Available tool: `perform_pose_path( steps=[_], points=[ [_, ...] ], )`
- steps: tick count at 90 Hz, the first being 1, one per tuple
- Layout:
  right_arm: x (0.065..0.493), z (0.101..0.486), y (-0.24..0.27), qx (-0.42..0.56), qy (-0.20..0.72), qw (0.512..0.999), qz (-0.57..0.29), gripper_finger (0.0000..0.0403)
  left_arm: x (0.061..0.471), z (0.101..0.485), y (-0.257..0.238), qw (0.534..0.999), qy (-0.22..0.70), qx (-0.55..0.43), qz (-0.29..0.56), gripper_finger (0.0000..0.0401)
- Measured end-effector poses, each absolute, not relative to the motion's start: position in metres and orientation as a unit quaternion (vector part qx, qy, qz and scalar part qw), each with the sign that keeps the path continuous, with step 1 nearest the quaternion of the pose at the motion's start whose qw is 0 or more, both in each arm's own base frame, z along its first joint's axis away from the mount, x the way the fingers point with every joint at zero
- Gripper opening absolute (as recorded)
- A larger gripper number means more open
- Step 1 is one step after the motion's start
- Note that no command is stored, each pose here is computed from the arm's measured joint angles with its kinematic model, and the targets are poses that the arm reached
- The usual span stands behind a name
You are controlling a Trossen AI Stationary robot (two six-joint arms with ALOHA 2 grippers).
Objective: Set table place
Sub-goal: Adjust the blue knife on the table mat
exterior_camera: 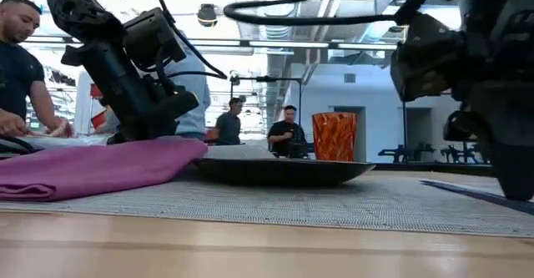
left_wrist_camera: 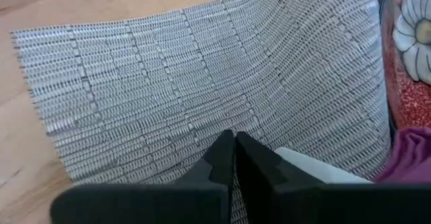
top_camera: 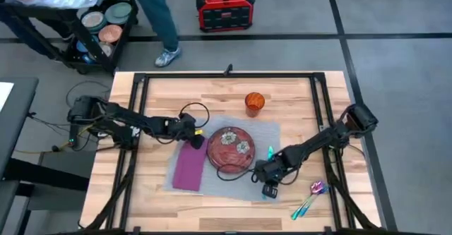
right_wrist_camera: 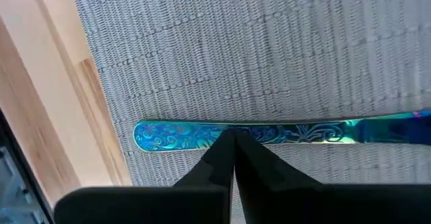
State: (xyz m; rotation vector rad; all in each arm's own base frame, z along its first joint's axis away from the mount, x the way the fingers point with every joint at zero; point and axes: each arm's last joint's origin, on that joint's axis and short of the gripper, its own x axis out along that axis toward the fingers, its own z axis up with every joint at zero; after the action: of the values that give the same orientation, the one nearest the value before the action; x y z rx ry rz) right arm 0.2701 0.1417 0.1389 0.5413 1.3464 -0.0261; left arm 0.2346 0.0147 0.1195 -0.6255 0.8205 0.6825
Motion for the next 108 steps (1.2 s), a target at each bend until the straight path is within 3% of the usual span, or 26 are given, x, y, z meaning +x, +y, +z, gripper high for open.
perform_pose_path(
  steps=[29,53,108],
  points=[
    [0.25,0.167,0.136,0.226,0.585,0.773,-0.095,0.0,0.234,0.119,0.015,0.814,0.386,-0.293,0.32,0.0],
    [0.235,0.179,0.102,0.184,0.626,0.739,-0.17,0.0,0.234,0.119,0.015,0.813,0.386,-0.295,0.32,0.0],
    [0.245,0.175,0.086,0.183,0.622,0.751,-0.123,0.0,0.234,0.119,0.015,0.812,0.385,-0.299,0.322,0.0]
  ],
)
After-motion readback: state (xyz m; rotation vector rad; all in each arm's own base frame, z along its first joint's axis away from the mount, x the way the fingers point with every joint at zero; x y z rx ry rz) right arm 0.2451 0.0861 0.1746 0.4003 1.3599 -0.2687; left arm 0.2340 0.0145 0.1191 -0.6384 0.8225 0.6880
